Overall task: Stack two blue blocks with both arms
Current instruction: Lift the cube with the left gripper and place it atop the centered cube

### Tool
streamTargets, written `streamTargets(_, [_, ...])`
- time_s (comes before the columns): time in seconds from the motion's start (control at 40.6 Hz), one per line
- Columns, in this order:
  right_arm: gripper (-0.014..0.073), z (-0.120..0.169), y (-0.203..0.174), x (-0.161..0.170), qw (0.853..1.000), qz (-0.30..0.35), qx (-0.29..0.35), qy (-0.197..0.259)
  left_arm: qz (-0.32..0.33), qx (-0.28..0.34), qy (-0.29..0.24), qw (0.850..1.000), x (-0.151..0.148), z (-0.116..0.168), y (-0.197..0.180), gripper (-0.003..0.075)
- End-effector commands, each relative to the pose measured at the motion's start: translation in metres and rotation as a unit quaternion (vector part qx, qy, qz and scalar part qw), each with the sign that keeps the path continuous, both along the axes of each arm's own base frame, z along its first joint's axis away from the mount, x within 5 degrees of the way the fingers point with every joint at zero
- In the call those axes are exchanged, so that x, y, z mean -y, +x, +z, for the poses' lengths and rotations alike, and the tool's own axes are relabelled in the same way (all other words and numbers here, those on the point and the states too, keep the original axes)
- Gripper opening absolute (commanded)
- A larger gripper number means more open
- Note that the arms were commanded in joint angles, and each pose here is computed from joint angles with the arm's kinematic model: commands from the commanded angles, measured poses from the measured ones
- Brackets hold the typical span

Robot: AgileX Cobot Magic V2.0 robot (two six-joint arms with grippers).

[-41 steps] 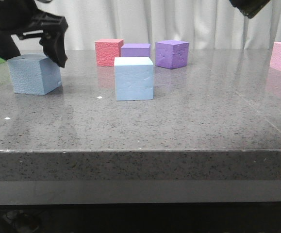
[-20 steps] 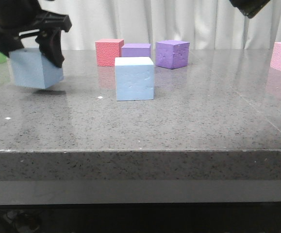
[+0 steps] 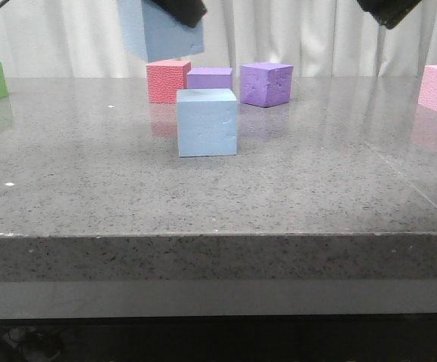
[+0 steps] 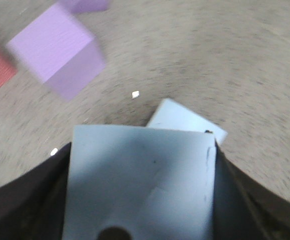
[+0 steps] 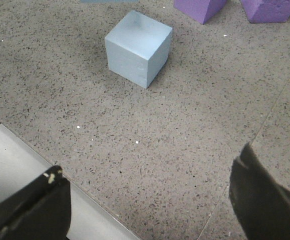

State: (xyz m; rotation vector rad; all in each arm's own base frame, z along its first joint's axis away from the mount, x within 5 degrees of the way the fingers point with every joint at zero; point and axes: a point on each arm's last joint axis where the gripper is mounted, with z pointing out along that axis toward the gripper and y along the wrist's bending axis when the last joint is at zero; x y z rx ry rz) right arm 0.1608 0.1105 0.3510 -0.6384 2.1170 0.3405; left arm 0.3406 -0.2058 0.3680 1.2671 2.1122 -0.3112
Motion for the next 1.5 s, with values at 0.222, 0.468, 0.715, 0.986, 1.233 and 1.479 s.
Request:
streamTargets(0.222, [0.0644, 0.018, -0.001, 0.002, 0.999, 0.000, 0.046, 0.028, -0.129, 0.105, -0.013, 0.986, 0.005, 0.034, -0.015, 0.0422])
streamTargets(0.468, [0.0644, 0.018, -0.001, 0.002, 0.999, 0.000, 0.046, 0.028, -0.157, 0.102, -0.023, 0.982, 0.012, 0.030, -0.011, 0.0422])
streamTargets(0.715, [0.0644, 0.018, -0.001, 0.002, 0.999, 0.000, 0.046, 0.028, -0.176, 0.074, -0.025, 0.981, 0.024, 0.019, 0.005, 0.0422])
streamTargets(0.986, [0.0644, 0.018, -0.001, 0.002, 0.999, 0.000, 0.046, 0.028, -0.182, 0.056, -0.019, 0.982, 0.028, 0.007, 0.011, 0.0422])
streamTargets(1.233, [0.0644, 0.018, -0.001, 0.002, 0.999, 0.000, 0.046, 0.028, -0.188, 0.046, -0.008, 0.981, 0.029, 0.000, 0.014, 0.0440])
streamTargets(1.479, [0.0644, 0.018, -0.001, 0.002, 0.999, 0.000, 0.046, 0.028, -0.185, 0.050, -0.009, 0.981, 0.029, 0.000, 0.014, 0.0601])
